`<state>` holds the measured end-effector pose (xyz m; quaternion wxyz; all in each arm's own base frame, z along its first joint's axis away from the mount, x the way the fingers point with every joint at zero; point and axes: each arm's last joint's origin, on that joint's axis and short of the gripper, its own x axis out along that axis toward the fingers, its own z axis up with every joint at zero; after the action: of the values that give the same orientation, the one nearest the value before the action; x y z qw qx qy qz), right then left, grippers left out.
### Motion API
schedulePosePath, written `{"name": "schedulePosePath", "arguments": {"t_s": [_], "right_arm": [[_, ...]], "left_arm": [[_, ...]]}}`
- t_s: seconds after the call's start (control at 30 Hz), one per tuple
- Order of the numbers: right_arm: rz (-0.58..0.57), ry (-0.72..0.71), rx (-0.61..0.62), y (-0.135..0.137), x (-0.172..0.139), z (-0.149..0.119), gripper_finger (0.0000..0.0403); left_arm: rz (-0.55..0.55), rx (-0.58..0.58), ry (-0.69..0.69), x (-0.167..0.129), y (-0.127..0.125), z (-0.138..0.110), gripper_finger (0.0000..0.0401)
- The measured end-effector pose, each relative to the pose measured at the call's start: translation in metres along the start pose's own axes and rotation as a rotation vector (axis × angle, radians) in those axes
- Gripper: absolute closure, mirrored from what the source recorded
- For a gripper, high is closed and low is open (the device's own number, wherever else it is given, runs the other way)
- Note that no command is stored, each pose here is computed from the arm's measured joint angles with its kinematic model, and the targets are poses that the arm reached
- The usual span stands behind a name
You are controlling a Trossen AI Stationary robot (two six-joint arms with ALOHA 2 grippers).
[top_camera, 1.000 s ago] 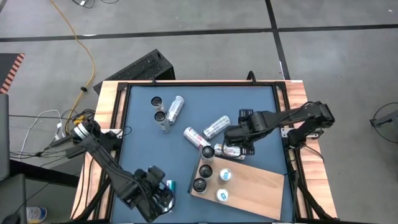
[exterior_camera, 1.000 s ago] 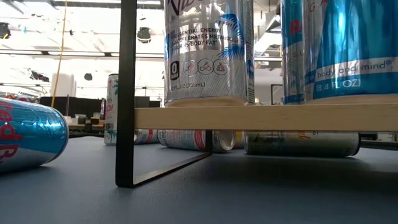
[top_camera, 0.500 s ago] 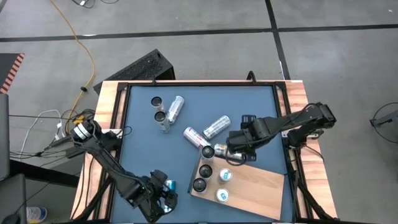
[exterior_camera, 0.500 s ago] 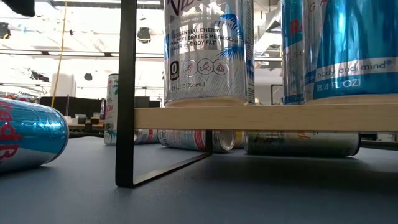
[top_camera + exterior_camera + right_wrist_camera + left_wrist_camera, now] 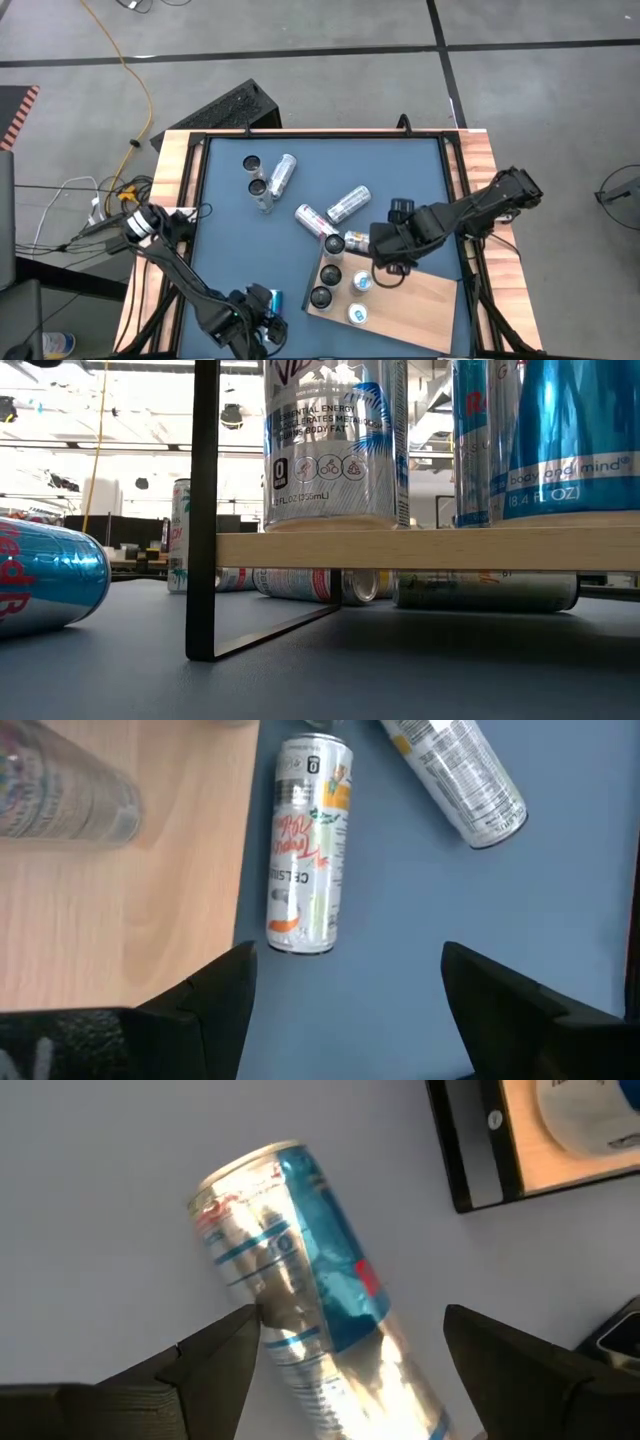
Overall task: Place canned beverage on shelf
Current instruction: Put the blue soda can on the shelf
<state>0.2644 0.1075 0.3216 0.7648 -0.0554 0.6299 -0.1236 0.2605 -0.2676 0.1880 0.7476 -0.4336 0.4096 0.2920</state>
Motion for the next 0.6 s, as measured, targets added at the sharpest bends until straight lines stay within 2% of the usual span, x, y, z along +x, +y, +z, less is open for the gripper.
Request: {"name": "schedulePosePath", "arguments": {"t_s": [0.43,0.6], "right_arm": [[0.037,-0.062,0.023,0.008,-0.002,0.003,0.0106],[0.037,-0.067,0.028,0.007,-0.001,0.005,0.0106]], "left_arm": [[0.057,0.041,0.005,0.028,0.003,-0.008,0.0099],[0.065,0.065,0.014,0.031,0.003,-0.007,0.0118]]}}
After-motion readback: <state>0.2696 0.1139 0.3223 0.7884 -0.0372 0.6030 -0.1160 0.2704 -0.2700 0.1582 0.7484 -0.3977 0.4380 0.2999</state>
